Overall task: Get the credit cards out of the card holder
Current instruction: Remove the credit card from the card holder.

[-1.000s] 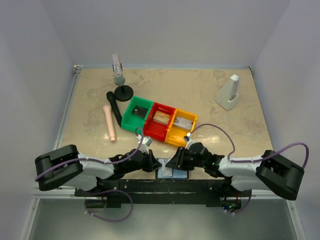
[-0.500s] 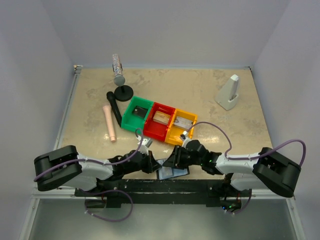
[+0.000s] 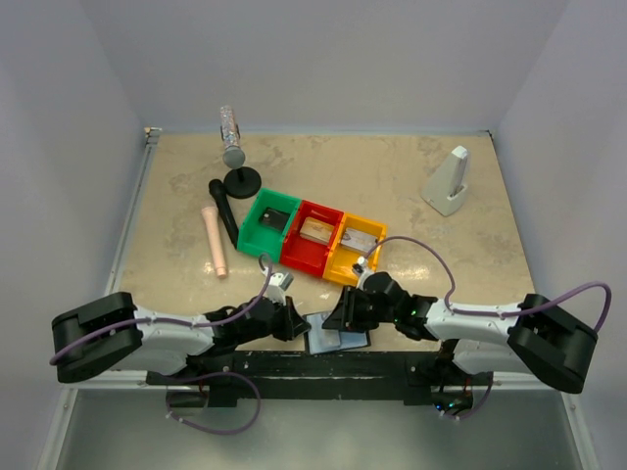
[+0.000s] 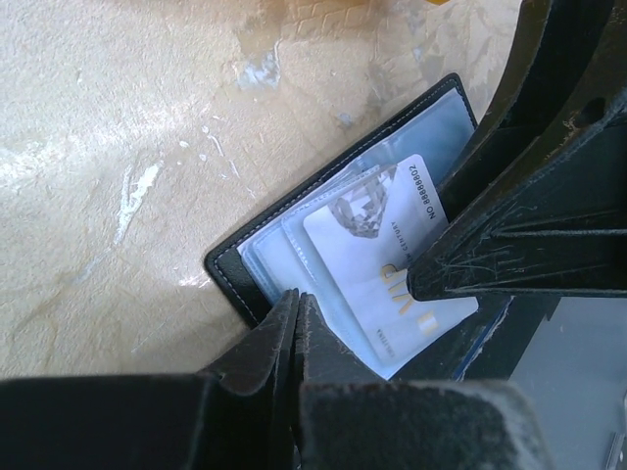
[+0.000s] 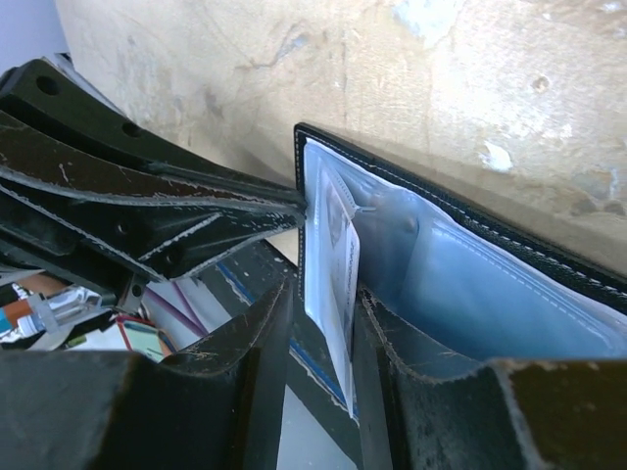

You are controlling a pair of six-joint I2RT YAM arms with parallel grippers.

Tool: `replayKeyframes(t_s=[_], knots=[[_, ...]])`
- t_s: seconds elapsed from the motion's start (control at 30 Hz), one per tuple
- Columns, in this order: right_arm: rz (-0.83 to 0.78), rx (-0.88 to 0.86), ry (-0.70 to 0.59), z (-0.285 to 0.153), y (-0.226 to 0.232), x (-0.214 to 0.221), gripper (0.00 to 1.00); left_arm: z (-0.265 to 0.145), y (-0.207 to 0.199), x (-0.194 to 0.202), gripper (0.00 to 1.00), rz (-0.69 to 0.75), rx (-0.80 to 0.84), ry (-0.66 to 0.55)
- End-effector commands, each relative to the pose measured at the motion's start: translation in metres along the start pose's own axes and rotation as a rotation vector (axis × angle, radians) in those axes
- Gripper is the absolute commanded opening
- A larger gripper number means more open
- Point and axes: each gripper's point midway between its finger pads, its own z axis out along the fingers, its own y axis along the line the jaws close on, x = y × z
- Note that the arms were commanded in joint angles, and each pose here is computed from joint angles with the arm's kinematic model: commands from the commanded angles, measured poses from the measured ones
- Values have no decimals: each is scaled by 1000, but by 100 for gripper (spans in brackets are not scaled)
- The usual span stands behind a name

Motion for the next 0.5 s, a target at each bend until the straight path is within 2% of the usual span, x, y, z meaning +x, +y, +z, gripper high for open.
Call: replayKeyframes(t_s=[0.0, 0.47], knots=[[-33, -33, 0, -5, 16, -3, 33, 1, 8, 3, 0, 13, -28, -2], [-38, -18, -18, -13, 11, -3, 31, 4, 21, 8, 0, 5, -88, 16]])
